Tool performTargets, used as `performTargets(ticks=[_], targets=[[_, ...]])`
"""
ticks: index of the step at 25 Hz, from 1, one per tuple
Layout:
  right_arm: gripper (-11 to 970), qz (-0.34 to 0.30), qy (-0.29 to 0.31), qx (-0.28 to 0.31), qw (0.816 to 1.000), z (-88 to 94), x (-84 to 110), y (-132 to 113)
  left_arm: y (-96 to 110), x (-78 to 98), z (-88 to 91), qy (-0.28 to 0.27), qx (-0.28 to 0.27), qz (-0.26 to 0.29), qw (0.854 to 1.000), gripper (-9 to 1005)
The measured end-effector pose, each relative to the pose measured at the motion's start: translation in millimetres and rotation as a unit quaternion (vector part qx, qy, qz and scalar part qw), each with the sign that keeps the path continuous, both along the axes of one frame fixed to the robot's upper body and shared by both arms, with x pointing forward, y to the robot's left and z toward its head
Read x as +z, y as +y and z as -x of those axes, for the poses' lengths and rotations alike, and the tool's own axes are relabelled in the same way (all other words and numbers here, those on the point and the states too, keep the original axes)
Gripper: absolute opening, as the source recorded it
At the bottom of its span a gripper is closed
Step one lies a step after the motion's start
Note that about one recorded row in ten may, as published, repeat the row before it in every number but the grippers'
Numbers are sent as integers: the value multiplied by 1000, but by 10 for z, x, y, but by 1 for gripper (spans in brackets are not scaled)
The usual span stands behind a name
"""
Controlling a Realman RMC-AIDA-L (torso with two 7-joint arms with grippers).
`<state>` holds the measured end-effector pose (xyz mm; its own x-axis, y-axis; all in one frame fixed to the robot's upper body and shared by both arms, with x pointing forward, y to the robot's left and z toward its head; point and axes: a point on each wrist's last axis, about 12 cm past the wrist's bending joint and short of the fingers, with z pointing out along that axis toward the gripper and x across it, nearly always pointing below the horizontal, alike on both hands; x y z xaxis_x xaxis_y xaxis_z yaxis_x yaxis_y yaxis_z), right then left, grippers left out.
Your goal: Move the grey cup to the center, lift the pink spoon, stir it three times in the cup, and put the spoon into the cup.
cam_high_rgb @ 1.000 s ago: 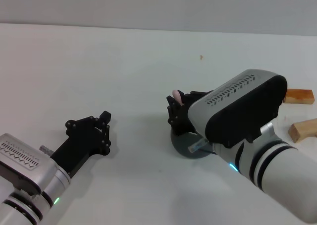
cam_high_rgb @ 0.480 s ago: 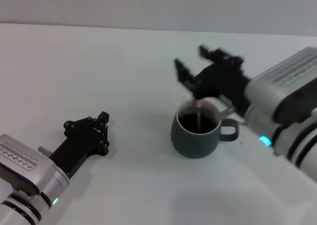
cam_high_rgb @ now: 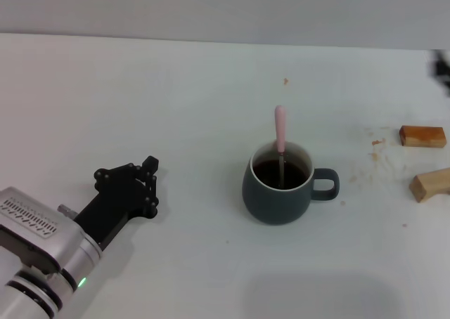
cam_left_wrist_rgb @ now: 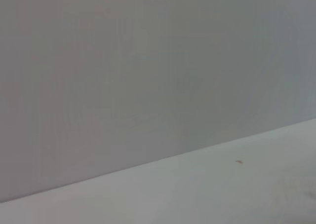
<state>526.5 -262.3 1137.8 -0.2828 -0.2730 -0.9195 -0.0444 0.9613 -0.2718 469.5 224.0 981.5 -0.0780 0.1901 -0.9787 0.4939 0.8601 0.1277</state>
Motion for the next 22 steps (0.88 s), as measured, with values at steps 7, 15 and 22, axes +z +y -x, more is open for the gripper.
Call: performTargets(ticks=[7,15,22], targets=[[586,196,-40,-326,924,88,137,-364,-64,11,-51,4,-7,0,1000,-2],[584,122,-442,-140,878,1081,-590,-52,-34,47,-75,-6,8,11,1000,-2],[582,-105,-400,-117,903,1650,-987,-475,115,93,-77,-28,47,23,998,-2]])
